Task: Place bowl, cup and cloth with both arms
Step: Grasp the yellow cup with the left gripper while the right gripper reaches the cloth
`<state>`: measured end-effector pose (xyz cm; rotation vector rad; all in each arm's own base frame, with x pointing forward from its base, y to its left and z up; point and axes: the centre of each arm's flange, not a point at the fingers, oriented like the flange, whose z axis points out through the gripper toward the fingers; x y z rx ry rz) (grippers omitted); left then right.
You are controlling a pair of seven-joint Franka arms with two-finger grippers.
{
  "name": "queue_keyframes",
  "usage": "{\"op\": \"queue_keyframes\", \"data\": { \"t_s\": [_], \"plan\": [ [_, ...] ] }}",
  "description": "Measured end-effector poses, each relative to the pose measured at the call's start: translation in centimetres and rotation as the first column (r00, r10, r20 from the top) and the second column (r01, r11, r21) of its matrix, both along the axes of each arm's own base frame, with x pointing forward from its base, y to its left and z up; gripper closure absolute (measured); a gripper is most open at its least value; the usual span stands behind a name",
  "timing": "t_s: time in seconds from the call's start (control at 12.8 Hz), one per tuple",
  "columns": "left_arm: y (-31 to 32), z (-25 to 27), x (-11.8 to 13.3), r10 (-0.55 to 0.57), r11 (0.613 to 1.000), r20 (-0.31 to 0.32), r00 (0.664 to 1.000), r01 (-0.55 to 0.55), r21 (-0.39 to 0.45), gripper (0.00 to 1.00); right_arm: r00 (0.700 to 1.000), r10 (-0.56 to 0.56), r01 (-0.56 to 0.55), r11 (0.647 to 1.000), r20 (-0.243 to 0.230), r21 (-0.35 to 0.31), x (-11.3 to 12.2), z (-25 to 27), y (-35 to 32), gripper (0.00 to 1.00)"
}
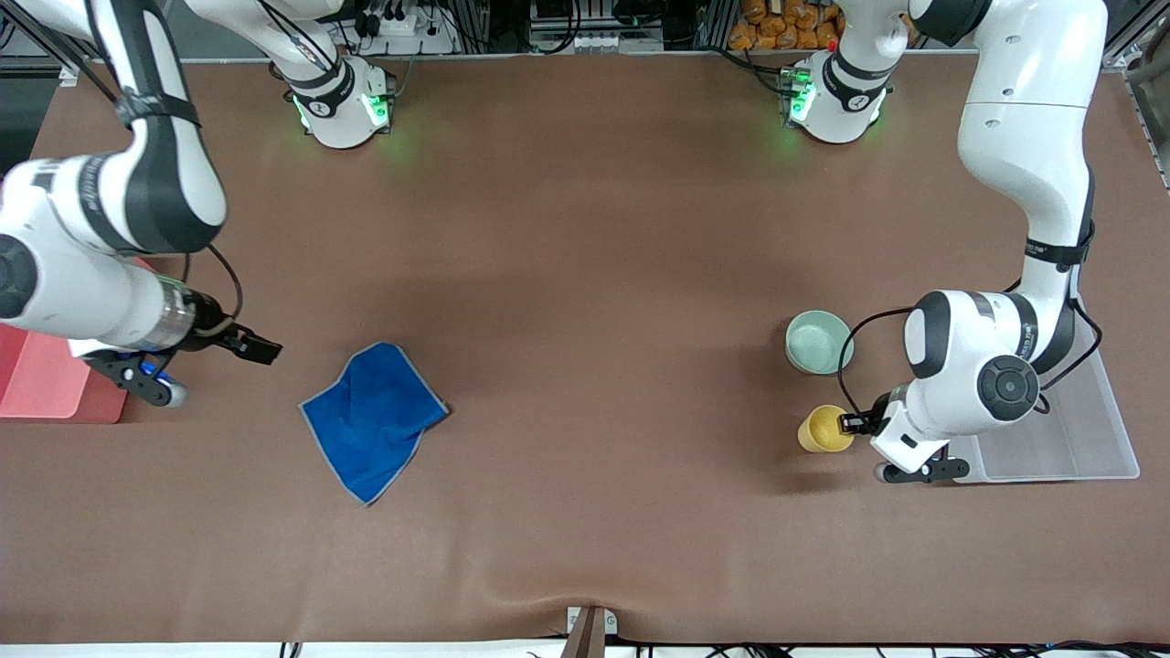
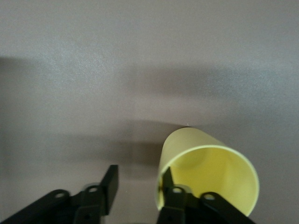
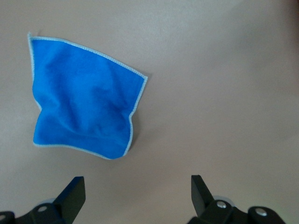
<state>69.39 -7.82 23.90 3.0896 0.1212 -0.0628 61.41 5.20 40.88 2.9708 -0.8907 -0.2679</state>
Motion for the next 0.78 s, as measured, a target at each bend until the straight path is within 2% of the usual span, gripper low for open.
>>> {"op": "queue_keyframes", "data": {
  "t_s": [0.23, 0.39, 0.55, 0.78],
  "plan": [
    [0.0, 0.8, 0.5, 0.042, 0.999, 0.016, 0.999, -0.041, -0.009, 0.97, 0.993, -0.115, 0.114, 0.993, -0.019, -0.033, -0.1, -3.9, 2.7, 0.0],
    [0.5, 2.0, 1.2, 0.064, 0.998, 0.027, 0.998, -0.064, -0.012, 0.97, 0.99, -0.142, 0.141, 0.989, -0.012, -0.038, 0.4, -5.8, 2.7, 0.0],
    [1.9, 3.7, 1.8, 0.083, 0.997, 0.006, 0.997, -0.083, -0.008, 0.97, 0.988, -0.154, 0.155, 0.987, 0.027, -0.032, 0.8, -8.1, 2.2, 0.0],
    [6.7, 7.5, 2.7, 0.112, 0.994, 0.003, 0.994, -0.112, -0.003, 0.97, 0.983, -0.166, 0.168, 0.986, 0.076, -0.023, -0.2, -12.2, 1.9, 0.0]
  ]
}}
